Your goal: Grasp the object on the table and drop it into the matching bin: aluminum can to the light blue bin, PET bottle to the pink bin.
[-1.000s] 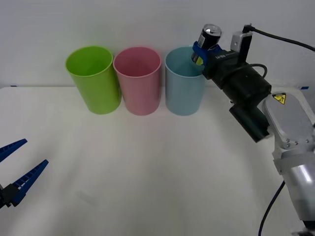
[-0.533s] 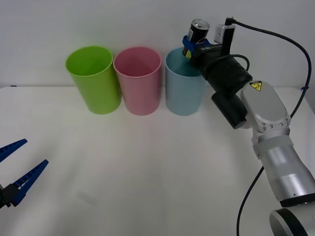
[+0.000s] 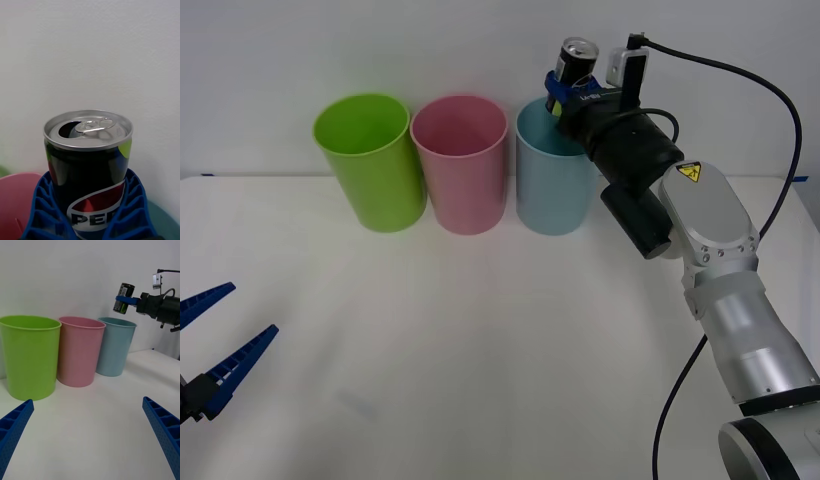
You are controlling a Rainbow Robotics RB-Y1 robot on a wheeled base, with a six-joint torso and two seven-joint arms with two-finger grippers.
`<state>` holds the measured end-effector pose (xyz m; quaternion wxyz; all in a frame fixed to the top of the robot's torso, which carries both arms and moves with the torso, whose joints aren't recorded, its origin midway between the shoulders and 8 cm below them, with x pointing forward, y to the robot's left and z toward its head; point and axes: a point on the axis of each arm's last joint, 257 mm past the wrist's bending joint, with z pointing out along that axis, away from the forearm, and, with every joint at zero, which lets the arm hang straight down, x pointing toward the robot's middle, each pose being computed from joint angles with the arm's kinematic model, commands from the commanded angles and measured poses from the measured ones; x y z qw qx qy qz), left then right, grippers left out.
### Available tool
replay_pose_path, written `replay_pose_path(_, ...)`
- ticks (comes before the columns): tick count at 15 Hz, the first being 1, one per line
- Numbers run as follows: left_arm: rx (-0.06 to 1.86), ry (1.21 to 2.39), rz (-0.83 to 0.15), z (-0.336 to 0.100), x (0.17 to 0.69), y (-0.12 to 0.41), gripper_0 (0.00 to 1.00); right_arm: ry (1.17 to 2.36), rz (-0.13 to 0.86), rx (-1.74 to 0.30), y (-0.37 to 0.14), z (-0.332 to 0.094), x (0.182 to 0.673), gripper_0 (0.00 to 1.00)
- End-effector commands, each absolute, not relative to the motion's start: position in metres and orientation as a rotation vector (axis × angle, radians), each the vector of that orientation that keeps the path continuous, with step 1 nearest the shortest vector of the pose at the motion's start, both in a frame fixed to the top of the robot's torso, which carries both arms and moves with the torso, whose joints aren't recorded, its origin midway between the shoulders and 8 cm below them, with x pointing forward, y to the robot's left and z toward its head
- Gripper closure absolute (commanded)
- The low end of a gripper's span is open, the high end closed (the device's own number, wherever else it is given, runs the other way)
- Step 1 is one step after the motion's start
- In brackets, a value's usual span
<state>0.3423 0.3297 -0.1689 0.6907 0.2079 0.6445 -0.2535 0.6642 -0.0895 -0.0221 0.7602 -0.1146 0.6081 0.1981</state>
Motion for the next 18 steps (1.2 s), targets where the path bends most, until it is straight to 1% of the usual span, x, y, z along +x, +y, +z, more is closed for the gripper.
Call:
replay_pose_path(1,0.465,1.441,-0.567,-0.169,0.342,0.330,0.00,1.323,0.422,-0.257,-0.089,-0.023,0.664,0.25)
replay_pose_path(2,0.465,1.441,-0.567,-0.169,0.342,0.330,0.00,1.322,0.418,-0.256,-0.090,-0.022,0.665,0.00)
replay_pose_path(7,0.465,1.441,-0.567,-0.169,0.342,0.330,0.00,1.331,0.410,-0.262,-0.092,-0.029,0.664,0.00)
replay_pose_path(10,0.465,1.441,-0.567,-0.169,0.342,0.330,0.00,1.321,0.402,-0.271,-0.100,-0.031,0.654,0.00)
replay_pose_path(11,0.465,1.441,-0.567,-0.169,0.342,0.330,0.00,1.315,0.395,-0.291,-0.105,-0.034,0.645,0.00)
replay_pose_path(13,0.465,1.441,-0.567,-0.169,0.342,0.330,0.00,1.312,0.411,-0.321,-0.108,-0.038,0.630,0.00)
replay_pose_path(18,0.465,1.441,-0.567,-0.169,0.342,0.330,0.00,1.309,0.441,-0.401,-0.133,-0.054,0.570,0.00)
